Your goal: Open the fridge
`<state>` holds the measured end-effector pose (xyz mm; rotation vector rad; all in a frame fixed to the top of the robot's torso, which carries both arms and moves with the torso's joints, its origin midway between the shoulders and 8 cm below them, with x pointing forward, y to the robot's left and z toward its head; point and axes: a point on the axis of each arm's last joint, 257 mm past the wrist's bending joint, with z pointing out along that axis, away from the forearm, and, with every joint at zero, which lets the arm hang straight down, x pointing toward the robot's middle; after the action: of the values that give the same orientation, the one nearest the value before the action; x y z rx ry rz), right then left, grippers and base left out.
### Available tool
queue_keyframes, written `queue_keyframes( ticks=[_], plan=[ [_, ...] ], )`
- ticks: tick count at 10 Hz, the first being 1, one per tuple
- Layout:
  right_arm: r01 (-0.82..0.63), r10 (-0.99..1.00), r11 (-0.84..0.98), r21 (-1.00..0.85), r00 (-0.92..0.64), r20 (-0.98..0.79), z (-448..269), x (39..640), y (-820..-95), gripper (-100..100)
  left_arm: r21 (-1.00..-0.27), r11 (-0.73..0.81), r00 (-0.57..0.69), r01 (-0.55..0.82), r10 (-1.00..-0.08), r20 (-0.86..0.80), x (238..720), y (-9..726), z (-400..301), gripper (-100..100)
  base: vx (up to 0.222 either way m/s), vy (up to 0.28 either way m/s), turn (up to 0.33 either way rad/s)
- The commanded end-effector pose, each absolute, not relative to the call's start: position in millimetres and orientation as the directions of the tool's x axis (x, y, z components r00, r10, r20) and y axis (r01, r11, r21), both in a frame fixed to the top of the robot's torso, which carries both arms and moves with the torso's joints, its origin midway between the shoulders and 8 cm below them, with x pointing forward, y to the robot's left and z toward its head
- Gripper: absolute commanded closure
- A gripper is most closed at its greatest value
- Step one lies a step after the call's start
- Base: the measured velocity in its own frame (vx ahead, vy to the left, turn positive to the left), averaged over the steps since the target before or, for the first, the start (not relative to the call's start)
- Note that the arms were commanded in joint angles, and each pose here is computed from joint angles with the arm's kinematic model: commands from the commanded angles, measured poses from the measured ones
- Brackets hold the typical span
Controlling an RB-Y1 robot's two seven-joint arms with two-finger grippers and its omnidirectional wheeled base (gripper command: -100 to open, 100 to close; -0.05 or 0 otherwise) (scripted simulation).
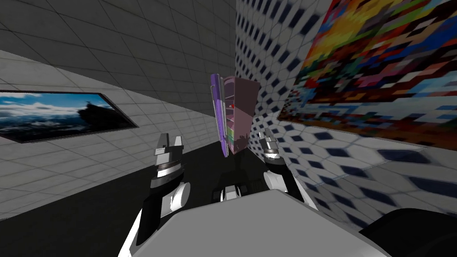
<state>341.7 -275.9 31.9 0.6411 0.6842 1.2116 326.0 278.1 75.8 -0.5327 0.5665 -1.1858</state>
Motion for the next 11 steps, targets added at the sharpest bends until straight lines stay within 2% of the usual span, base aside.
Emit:
queue_keyframes(
  ticks=[1, 2, 5, 11],
  plan=[
    [-0.611, 0.97, 0.23, 0.758, 0.207, -0.128, 31.9, 341.7, -275.9, 0, -0.654, 0.288, 0.272, 0.699, -0.954, -0.129, 326.0, 278.1, 75.8, 0, 0.0, 0.0, 0.0],
    [-0.599, 0.964, 0.26, 0.758, 0.205, -0.168, 28.9, 342.2, -276.3, -100, -0.654, 0.288, 0.272, 0.699, -0.954, -0.129, 326.0, 278.1, 75.8, 0, 0.027, 0.018, 0.003],
    [-0.555, 0.935, 0.353, 0.753, 0.222, -0.275, 19.3, 342.7, -285.1, -100, -0.655, 0.287, 0.272, 0.699, -0.954, -0.128, 326.1, 278.1, 75.5, 0, 0.065, 0.074, 0.002],
    [-0.393, 0.782, 0.623, 0.677, 0.306, -0.542, -0.1, 336.3, -332.5, -100, -0.655, 0.287, 0.272, 0.699, -0.954, -0.128, 326.0, 278.1, 75.5, 0, 0.132, 0.134, 0.005]
  ],
)
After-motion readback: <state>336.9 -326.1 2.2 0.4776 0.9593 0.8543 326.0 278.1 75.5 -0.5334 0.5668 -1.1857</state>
